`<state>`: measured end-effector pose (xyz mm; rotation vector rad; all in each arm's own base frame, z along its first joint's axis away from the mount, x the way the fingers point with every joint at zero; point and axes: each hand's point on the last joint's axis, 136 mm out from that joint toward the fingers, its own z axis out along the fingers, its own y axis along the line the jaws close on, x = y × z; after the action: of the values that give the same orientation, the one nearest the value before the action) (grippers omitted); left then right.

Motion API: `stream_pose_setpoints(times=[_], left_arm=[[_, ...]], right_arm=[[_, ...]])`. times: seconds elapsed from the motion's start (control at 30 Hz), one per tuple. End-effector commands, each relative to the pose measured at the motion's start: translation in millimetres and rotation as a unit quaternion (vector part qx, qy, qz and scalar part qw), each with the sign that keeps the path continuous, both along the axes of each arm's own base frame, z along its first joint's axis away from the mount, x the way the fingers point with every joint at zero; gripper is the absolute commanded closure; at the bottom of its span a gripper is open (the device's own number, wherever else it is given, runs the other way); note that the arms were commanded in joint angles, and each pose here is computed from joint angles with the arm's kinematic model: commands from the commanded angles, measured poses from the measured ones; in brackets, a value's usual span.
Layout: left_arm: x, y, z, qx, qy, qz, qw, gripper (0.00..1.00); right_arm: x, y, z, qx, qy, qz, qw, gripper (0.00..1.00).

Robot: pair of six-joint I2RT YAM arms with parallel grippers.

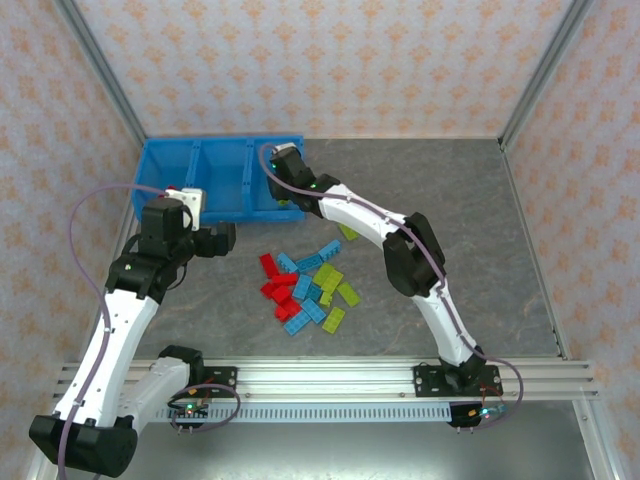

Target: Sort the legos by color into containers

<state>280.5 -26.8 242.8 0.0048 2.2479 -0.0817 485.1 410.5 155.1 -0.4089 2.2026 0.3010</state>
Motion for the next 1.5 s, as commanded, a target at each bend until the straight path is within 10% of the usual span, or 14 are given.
stream_pose_setpoints(times=[0.0, 0.2, 0.57, 0.87, 1.47], left_arm=[[4.4, 4.7, -2.3, 0.015, -0.003, 0.005, 1.0, 0.0], [7.3, 10.3, -12.0, 0.014, 0.018, 0.03, 0.999, 0.0], [12.5, -63.6, -73.9, -0.215, 0.157, 0.175, 0.948, 0.19], [19.3, -147.6, -133.4, -0.143, 0.195, 0.212, 0.947, 0.42], [43.0, -151.0, -196.2, -0.053, 0.217, 0.244, 0.944, 0.53]], right_arm=[[-16.7, -13.8, 69.8, 0.017, -0.028, 0.008, 0.999, 0.5], [-64.6, -55.2, 121.8, 0.032, -0.033, 0.015, 0.999, 0.47], [-177.6, -169.6, 101.0, 0.091, -0.057, -0.013, 0.994, 0.1], [-200.9, -208.7, 45.9, 0.063, -0.008, -0.071, 0.995, 0.03], [-201.9, -216.1, 46.9, 0.031, -0.016, -0.068, 0.997, 0.03]])
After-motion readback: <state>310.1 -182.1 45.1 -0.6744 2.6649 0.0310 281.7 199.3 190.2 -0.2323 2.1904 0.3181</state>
